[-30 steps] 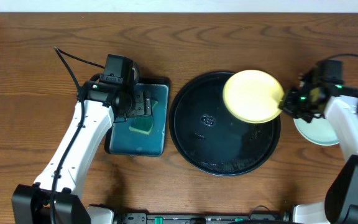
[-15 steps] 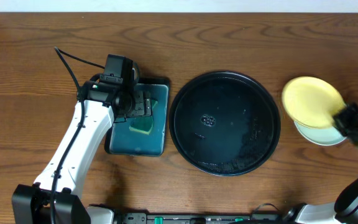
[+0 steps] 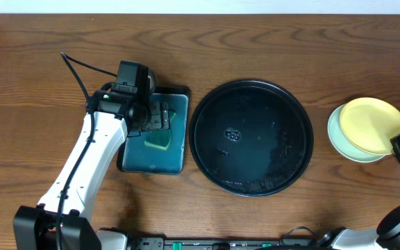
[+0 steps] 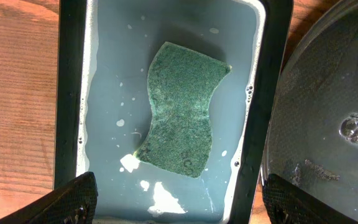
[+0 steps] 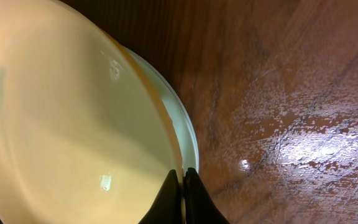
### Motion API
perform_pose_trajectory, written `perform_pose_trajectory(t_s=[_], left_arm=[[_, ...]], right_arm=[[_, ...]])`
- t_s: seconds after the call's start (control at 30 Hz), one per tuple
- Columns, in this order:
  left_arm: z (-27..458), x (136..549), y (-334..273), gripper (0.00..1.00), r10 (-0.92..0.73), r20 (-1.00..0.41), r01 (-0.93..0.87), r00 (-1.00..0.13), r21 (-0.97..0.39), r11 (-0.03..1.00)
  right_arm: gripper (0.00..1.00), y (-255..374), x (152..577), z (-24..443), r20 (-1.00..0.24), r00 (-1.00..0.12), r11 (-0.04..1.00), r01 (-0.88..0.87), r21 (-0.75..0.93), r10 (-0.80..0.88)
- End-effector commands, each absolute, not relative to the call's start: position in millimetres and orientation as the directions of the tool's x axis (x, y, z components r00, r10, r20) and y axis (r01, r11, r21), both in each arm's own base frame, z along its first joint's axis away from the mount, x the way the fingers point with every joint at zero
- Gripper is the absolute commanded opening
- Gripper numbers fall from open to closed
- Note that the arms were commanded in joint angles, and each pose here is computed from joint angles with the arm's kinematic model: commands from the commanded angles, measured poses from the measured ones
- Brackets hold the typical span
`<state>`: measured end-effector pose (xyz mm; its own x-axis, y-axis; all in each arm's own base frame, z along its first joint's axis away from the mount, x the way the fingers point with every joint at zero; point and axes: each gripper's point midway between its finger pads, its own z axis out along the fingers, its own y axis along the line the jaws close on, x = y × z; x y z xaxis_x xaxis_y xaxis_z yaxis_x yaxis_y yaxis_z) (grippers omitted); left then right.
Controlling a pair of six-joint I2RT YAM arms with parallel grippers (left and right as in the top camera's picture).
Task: Clean dirty plates on tray and stack at the side
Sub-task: 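Lower the yellow plate onto the pale green plate stack with right gripper, then open the right gripper and release the yellow plate on the stack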
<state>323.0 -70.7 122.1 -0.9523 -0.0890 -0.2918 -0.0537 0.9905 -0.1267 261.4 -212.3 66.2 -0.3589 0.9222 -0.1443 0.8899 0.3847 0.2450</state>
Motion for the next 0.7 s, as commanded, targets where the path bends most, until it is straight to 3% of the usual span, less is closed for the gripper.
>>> perform_pose_trajectory(t_s=[0.0,0.67], left_arm=[[123,324,-69,0.86,-0.082,-0.294,-0.051,-0.952,-0.112,0.992],[123,323,-69,0.86,-0.082,-0.292,-0.051,-0.953,-0.112,0.992]], right_arm=[[0.01,-215,260,72,-0.167,-0.366,0.398,0.884,0.243,0.915],[0.01,-205,254,44,-0.158,-0.369,0.398,0.881,0.254,0.916]])
